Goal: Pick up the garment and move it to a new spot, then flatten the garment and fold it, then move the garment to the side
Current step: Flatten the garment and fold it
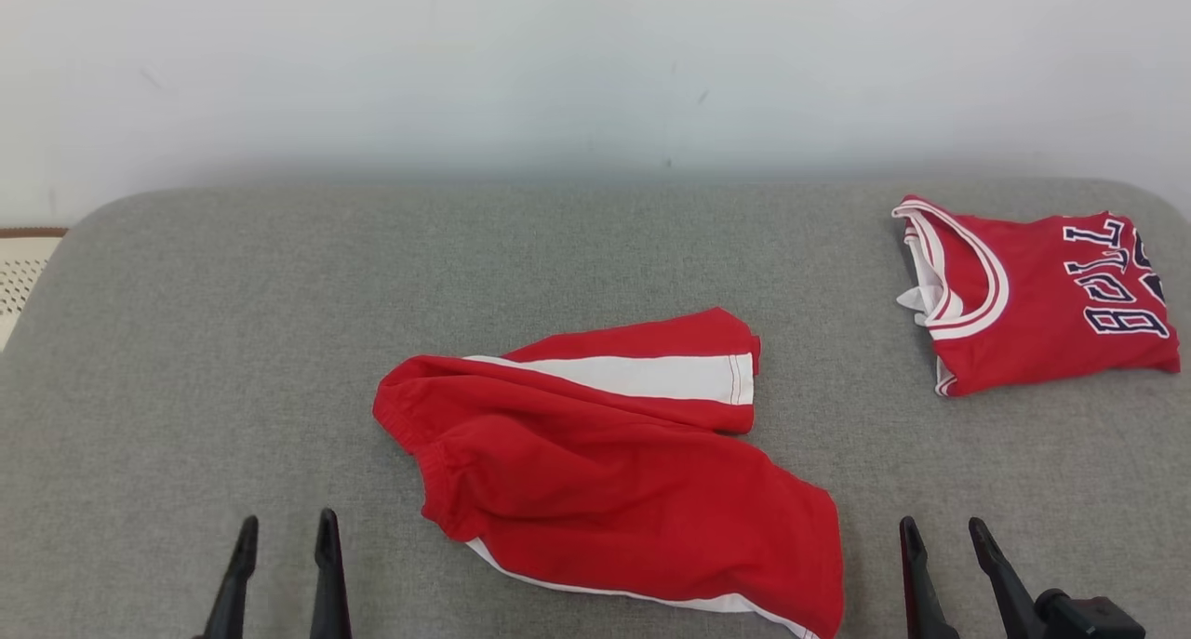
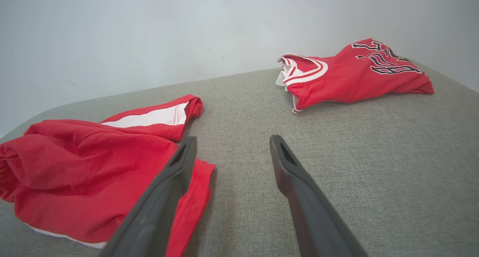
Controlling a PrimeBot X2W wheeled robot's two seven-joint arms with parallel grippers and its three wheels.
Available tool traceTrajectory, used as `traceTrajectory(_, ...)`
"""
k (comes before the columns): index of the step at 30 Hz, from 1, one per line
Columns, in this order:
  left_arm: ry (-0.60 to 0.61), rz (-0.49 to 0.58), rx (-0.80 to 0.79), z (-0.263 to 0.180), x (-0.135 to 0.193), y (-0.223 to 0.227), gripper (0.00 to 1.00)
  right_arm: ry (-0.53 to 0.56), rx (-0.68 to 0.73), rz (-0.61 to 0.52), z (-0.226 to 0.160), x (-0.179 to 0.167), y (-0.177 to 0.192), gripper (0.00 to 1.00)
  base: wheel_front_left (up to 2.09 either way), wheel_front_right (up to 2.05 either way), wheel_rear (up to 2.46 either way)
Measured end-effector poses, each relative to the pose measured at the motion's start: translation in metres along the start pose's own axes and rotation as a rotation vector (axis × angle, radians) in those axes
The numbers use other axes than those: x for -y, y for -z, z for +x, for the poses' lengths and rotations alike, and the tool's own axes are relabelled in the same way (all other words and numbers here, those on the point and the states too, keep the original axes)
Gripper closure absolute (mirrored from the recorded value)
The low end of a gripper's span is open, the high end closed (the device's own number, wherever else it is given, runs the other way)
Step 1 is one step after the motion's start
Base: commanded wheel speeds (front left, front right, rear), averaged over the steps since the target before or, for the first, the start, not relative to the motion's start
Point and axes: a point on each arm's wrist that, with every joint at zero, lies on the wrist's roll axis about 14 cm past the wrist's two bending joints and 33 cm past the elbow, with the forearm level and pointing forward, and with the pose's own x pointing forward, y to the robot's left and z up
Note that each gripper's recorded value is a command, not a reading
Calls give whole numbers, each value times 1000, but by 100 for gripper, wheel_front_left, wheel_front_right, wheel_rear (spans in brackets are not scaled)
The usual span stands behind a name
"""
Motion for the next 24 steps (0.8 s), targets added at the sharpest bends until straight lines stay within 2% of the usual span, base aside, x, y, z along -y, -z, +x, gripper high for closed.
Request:
traceTrajectory(4,24,45,-53,-12,0,14,0,-11,1,-11,-5,-5,-2,0,0,0,0)
traceTrajectory(6,48,105,-69,-15,0,19,0,-23,7,-23,-5,-10,-5,0,0,0,0)
traceTrajectory(24,20,127,-63,-20,-8,15,0,-55,24,-47,-8,-22,-12,0,0,0,0)
